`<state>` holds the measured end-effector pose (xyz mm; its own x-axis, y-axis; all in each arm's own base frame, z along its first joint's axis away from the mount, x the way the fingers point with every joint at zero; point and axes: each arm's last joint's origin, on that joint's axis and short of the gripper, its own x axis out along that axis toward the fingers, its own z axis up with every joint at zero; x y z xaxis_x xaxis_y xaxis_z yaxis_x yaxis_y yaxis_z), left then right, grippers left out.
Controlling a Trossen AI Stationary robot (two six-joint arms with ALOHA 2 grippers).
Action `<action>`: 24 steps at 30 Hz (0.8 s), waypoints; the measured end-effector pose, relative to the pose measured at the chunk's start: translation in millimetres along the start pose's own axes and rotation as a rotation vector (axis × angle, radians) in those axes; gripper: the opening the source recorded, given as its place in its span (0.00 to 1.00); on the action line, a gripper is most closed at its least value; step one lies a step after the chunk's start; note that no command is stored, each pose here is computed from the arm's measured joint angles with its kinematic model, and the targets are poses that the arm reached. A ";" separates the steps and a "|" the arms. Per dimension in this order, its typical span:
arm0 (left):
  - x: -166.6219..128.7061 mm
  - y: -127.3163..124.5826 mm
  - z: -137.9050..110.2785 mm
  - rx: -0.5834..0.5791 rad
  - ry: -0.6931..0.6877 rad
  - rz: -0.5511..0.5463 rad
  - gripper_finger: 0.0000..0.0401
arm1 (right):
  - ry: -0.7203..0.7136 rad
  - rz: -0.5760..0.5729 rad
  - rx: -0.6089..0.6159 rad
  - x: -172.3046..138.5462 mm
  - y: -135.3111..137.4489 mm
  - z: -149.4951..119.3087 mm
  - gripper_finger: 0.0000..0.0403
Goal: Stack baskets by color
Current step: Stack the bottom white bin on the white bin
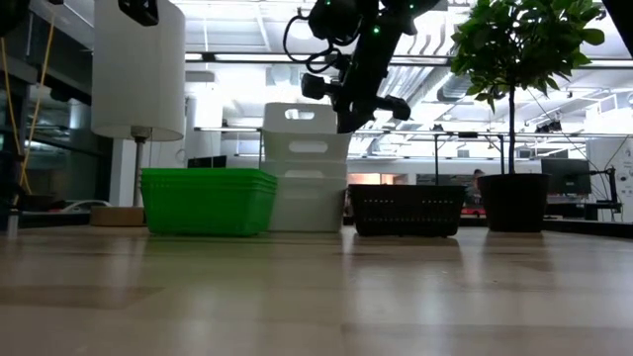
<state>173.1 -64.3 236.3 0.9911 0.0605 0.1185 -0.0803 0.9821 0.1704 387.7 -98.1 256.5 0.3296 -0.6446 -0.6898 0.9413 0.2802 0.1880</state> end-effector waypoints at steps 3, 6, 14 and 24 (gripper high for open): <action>0.0 0.0 0.0 0.000 0.000 0.000 0.40 | 0.001 -0.001 0.001 0.0 -0.1 0.0 0.00; 0.0 0.0 0.0 0.000 0.000 0.000 0.40 | 0.004 -0.003 -0.001 0.0 -0.4 -0.3 0.00; 0.0 0.0 0.0 0.003 0.000 0.000 0.40 | 0.005 -0.005 -0.012 0.0 -0.6 -0.4 0.00; 0.0 0.0 0.0 0.003 0.000 0.000 0.40 | -0.014 -0.019 -0.047 0.1 -0.9 0.0 0.02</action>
<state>173.1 -64.3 236.3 0.9911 0.0605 0.1186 -0.0806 0.9816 0.1729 386.8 -98.4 256.3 0.3131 -0.6601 -0.6828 0.9431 0.3007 0.1417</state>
